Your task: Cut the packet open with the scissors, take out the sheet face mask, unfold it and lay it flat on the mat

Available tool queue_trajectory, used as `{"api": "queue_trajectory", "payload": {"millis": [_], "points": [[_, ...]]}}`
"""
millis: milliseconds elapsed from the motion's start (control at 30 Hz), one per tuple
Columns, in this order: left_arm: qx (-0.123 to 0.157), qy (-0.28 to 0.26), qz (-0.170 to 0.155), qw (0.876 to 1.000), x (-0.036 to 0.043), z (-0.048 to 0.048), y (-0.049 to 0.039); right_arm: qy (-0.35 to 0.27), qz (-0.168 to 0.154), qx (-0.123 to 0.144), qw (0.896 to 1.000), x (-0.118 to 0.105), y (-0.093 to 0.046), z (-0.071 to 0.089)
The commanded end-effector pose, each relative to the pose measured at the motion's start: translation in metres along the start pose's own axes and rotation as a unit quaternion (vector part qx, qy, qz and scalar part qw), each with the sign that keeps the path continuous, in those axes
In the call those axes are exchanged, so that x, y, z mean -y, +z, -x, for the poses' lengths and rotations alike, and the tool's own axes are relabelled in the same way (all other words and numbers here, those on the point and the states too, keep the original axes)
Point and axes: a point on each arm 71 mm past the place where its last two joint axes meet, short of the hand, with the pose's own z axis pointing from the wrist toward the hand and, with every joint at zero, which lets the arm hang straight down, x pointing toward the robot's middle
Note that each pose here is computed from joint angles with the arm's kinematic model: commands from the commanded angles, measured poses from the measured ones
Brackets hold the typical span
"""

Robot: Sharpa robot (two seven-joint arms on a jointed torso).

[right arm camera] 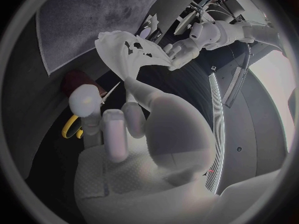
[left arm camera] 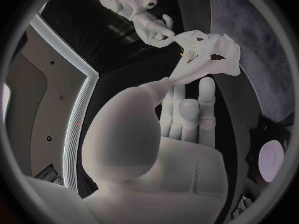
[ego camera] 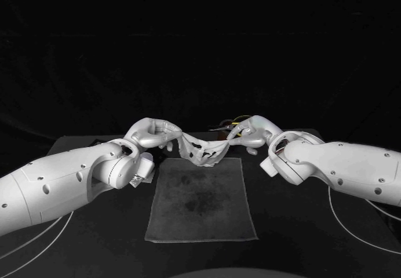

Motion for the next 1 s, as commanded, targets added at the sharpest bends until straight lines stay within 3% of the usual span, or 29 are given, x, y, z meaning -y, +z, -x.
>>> {"api": "queue_trajectory", "payload": {"millis": [33,533,1000], "points": [[-0.016,0.007,-0.008,1.000,0.0061,-0.0006,0.0003,0.000,-0.007,-0.002,1.000,0.006,0.000,0.000],[0.002,0.005,-0.020,1.000,0.0190,0.0081,0.0005,0.005,-0.035,0.011,0.999,0.028,-0.001,-0.006],[-0.003,0.003,-0.020,1.000,0.0231,0.0047,0.0028,0.009,-0.039,0.007,0.999,0.030,0.000,-0.010]]}}
